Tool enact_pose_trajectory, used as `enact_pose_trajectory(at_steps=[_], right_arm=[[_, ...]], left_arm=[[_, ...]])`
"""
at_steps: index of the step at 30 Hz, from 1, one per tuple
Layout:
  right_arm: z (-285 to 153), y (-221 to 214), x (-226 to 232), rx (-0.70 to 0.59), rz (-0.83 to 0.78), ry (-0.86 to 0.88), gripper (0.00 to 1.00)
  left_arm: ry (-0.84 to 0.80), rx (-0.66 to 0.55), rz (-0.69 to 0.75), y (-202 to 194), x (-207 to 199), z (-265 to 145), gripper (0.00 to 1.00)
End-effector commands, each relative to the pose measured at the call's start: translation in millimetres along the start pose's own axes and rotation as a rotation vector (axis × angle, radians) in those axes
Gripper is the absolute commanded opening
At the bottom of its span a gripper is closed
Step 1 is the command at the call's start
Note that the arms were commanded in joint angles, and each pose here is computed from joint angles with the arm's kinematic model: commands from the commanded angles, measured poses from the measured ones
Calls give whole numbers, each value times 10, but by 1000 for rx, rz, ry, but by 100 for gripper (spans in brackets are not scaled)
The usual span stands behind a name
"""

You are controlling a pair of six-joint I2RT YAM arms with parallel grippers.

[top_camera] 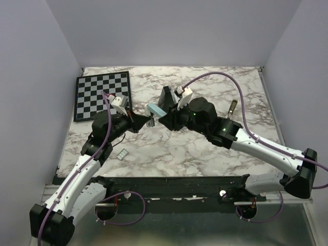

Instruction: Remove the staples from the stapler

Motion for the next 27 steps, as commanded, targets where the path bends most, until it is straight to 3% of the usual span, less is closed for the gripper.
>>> enact_pose_trajectory(at_steps=[1,8,12,17,21,27], right_arm=[[-331,424,-101,-87,-64,26,1],[-469,681,-224,-117,-175,22,1],[-433,772,-255,-145,-285,9,1],[-371,999,-297,-159,-380,-29,2],[-309,1042,-275,-160,-388,-13,5],[-243,1140,-238,-166,-407,-9,5]], left_arm=[[123,95,143,-129,257,0,0],[38,52,378,-41,123,61,0],[-27,185,481,-252,138,177,0],[-64,222,492,-422,109,246,0],[-63,206,496,-415,103,229,0],[-47,278,508,-546,194,255,0]])
Point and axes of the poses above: each gripper's point midway between its finger pads, its own z axis out along the fingers, its own x axis along the line the jaws close on, y = z × x, the point moved 2 cm from there along -z, back along the fingers, and after that the axes turned 12 degrees about z, right-handed, at the moved point
